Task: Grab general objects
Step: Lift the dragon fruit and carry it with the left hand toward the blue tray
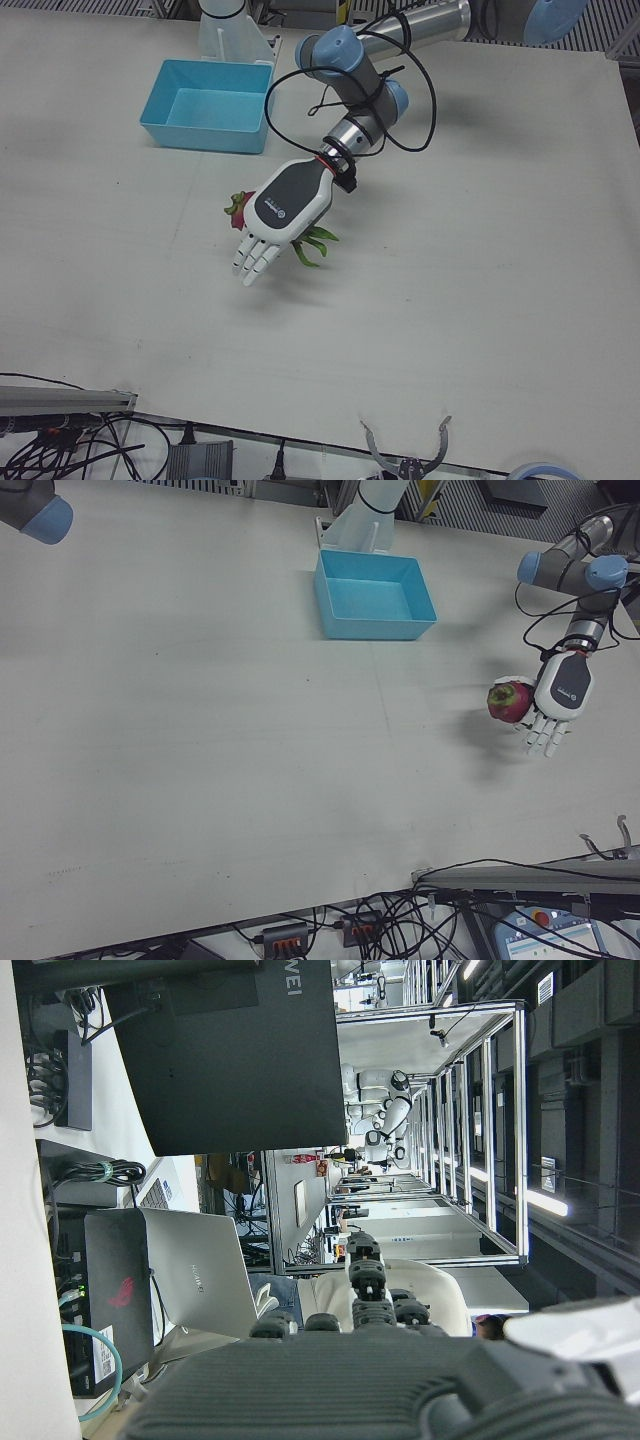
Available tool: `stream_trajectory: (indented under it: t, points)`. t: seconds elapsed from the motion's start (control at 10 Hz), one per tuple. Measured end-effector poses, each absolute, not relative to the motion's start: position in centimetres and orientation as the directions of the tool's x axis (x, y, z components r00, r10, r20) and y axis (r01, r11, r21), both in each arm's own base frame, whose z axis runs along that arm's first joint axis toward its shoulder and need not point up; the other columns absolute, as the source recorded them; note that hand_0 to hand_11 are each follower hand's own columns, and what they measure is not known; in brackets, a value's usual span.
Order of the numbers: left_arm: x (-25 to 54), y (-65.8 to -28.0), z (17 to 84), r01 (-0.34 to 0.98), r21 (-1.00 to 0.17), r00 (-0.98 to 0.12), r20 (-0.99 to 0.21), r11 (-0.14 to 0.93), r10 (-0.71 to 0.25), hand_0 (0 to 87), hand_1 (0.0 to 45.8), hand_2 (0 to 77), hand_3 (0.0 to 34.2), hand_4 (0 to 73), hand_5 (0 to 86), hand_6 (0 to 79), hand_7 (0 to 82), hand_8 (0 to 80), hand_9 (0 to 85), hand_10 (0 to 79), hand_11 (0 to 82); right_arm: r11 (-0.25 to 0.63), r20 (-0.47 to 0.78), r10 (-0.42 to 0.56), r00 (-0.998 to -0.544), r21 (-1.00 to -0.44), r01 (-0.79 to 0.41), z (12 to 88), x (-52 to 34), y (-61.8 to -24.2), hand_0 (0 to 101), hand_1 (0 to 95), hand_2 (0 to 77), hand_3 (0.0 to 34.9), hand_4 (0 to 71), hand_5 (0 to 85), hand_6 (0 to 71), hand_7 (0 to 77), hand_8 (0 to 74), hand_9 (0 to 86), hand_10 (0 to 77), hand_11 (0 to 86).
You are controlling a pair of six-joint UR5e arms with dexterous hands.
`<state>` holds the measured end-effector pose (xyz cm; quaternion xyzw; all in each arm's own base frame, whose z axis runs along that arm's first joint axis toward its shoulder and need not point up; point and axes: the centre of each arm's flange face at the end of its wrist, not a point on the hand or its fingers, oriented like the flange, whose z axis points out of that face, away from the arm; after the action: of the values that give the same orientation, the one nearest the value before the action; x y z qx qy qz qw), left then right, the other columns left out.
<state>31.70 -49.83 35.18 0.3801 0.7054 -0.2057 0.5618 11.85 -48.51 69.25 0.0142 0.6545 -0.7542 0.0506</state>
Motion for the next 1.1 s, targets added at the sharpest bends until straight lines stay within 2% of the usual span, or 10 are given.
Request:
stream_trajectory:
  t: [0.3, 0.4, 0.7, 0.9, 1.1]
  points:
    - [36.3, -44.9, 26.5, 0.664, 0.092, -0.211, -0.929, 0.742, 0.303, 27.2, 0.0, 24.5, 0.0, 28.4, 47.5, 15.8, 22.9, 22.4, 14.7, 7.6, 10.4, -0.138, -0.088, -0.057, -0.994, -0.986, 0.095, 69.2, 11.9, -48.5, 0, 8.2, 1.6, 0.0, 0.0, 0.5, 0.0, 0.0, 0.0, 0.5, 0.0, 0.5]
    - [38.6, -42.6, 22.7, 0.622, 0.087, -0.251, -0.920, 0.779, 0.303, 37.0, 0.0, 25.6, 0.0, 28.4, 47.5, 15.8, 22.9, 22.4, 15.3, 7.1, 10.9, -0.138, -0.088, -0.057, -0.994, -0.986, 0.095, 69.3, 11.9, -48.5, 0, 8.2, 1.6, 0.0, 0.0, 0.5, 0.0, 0.0, 0.0, 0.5, 0.0, 0.5]
    - [44.5, -35.3, 13.6, 0.512, 0.067, -0.349, -0.895, 0.857, 0.278, 40.6, 0.0, 27.3, 0.0, 28.9, 46.9, 19.1, 27.8, 22.4, 14.7, 7.6, 10.9, -0.138, -0.088, -0.058, -0.994, -0.986, 0.095, 69.2, 11.9, -48.5, 0, 8.2, 1.6, 0.0, 0.0, 0.0, 0.0, 0.0, 0.0, 0.5, 0.0, 0.5]
    - [46.5, -32.1, 11.3, 0.466, 0.056, -0.385, -0.886, 0.883, 0.259, 40.8, 0.0, 27.3, 0.0, 28.9, 46.9, 19.1, 27.8, 22.4, 14.7, 8.2, 10.9, -0.138, -0.088, -0.058, -0.994, -0.986, 0.095, 69.2, 11.9, -48.5, 0, 8.2, 1.6, 0.0, 0.0, 0.0, 0.0, 0.0, 0.0, 0.5, 0.0, 0.5]
    - [47.1, -31.0, 11.5, 0.430, 0.067, -0.394, -0.883, 0.900, 0.254, 40.8, 0.0, 27.8, 0.0, 28.4, 46.9, 19.6, 27.8, 22.4, 14.7, 7.6, 10.9, -0.138, -0.088, -0.057, -0.994, -0.986, 0.095, 69.2, 11.9, -48.5, 0, 8.2, 1.6, 0.0, 0.0, 0.0, 0.0, 0.0, 0.0, 0.5, 0.0, 0.5]
